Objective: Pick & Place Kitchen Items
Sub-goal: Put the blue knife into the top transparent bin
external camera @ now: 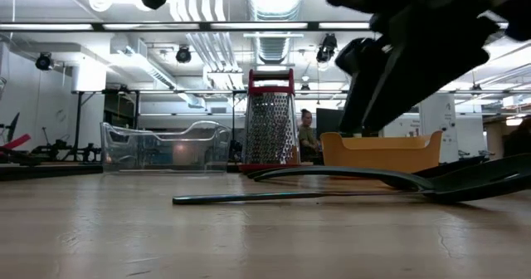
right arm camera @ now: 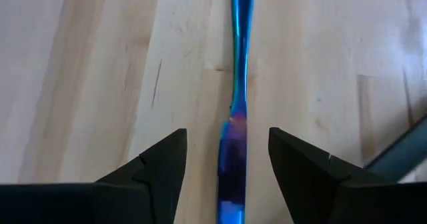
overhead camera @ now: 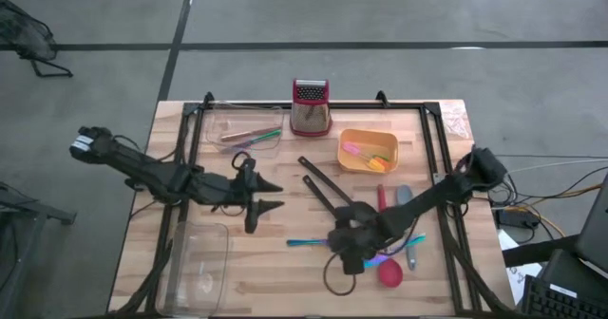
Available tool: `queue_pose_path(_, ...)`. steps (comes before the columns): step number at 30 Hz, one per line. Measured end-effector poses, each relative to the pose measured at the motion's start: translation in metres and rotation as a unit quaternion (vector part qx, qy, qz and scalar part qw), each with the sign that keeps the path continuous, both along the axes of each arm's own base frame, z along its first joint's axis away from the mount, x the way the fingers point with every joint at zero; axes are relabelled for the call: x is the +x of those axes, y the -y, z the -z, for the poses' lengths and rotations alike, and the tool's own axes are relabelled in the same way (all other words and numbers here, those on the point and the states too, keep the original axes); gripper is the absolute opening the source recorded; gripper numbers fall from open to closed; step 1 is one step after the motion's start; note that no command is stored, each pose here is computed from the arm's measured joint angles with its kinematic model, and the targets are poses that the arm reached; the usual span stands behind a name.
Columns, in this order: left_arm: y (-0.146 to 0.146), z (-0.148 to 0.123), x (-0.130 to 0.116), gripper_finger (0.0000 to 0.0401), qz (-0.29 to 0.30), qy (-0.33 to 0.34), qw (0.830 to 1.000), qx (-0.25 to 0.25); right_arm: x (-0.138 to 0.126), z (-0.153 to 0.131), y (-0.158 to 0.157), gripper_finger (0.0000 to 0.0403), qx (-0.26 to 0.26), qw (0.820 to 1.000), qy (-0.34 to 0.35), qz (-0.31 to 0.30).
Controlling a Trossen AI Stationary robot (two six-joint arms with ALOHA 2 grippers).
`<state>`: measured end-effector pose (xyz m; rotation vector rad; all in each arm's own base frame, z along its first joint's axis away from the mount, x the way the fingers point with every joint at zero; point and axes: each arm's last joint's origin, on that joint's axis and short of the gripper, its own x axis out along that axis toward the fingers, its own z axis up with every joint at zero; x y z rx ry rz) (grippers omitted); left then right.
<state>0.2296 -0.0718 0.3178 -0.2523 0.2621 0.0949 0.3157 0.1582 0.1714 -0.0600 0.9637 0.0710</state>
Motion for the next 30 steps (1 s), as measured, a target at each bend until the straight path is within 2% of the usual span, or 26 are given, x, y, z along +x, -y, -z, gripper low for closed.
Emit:
queue_pose_path(8,0.002,0.016,-0.001,0.0186,0.002,0.003,1.0,-0.01,0.029,0.021,-0.008,0.0199,-0.011,1.0,-0.026,0.003)
queue_pose_path(13,0.003,0.017,-0.001,0.0186,0.005,0.003,1.0,-0.012,0.04,0.037,-0.003,0.0187,-0.015,0.999,-0.043,0.022)
queue_pose_path(23,0.004,0.016,-0.001,0.0186,0.008,0.008,1.0,-0.013,0.039,0.048,0.005,0.0163,-0.019,0.997,-0.066,0.036)
queue_pose_path(30,0.004,0.012,0.0,0.0186,0.01,0.025,1.0,-0.015,0.035,0.054,0.012,0.0115,0.01,0.994,-0.1,0.033)
